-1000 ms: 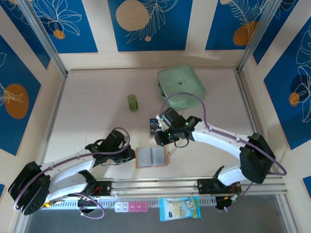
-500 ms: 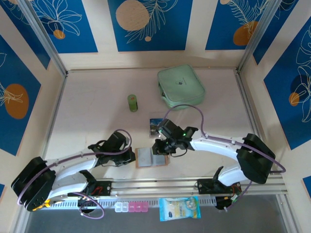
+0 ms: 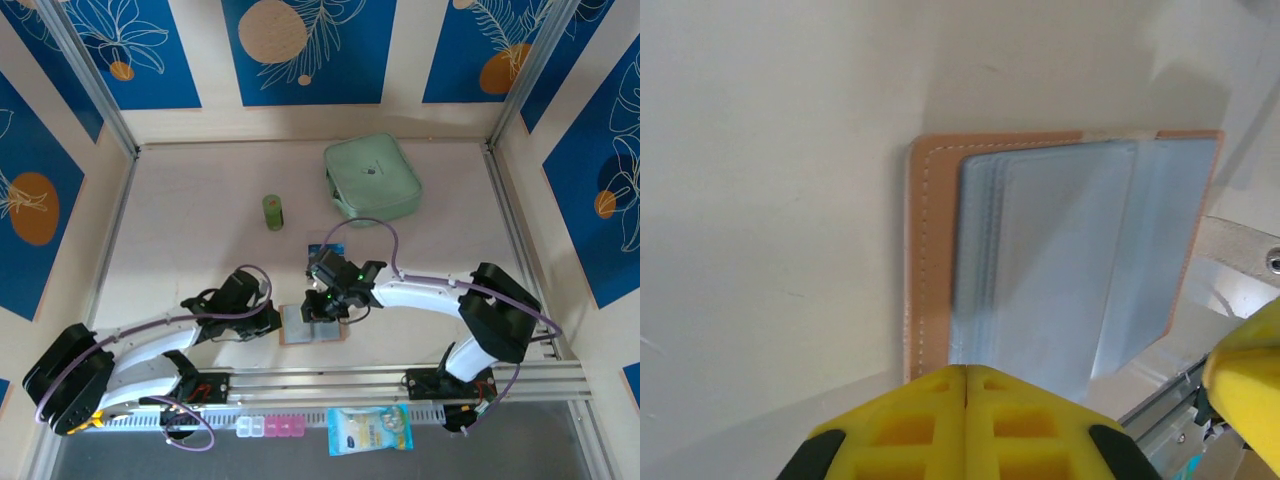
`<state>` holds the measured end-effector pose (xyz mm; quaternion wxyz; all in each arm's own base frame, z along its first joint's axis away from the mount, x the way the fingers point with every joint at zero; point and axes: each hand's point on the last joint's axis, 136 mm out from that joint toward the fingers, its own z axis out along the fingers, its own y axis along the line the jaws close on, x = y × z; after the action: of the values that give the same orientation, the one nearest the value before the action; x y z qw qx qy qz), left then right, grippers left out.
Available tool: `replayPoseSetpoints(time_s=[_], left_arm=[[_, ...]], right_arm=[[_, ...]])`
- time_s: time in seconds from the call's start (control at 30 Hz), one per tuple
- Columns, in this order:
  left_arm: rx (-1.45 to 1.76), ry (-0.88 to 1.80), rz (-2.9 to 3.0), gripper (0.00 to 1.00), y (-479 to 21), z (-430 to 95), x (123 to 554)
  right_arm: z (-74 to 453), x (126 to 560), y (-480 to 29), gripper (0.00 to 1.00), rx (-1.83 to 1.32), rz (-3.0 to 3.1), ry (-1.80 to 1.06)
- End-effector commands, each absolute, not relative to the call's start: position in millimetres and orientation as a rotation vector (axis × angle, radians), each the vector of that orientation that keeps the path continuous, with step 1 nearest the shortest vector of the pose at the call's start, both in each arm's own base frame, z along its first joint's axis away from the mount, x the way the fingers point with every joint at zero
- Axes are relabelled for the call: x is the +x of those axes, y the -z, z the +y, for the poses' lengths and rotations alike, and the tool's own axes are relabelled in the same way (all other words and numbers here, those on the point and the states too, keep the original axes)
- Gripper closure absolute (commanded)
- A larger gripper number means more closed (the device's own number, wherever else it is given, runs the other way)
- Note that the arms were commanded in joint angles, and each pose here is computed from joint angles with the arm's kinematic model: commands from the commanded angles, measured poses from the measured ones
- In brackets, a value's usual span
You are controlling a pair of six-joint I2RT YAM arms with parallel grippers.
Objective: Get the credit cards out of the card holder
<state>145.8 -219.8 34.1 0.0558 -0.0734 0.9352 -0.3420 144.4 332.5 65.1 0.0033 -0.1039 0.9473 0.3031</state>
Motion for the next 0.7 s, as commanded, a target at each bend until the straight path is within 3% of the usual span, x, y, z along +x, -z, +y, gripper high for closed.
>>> replayPoseSetpoints(time_s=[0.0,0.4,0.67], left_arm=[[-0.229,1.054,2.832,0.96,-34,-221,144],[-0.229,1.058,2.864,0.96,-23,-222,141],[-0.236,1.005,2.907,0.97,-14,-217,137]], right_arm=[[344,141,-70,0.88,-0.373,2.968,-1.014],[352,142,-50,0.89,-0.360,3.019,-0.987],[339,143,-37,0.70,-0.291,3.080,-0.868]])
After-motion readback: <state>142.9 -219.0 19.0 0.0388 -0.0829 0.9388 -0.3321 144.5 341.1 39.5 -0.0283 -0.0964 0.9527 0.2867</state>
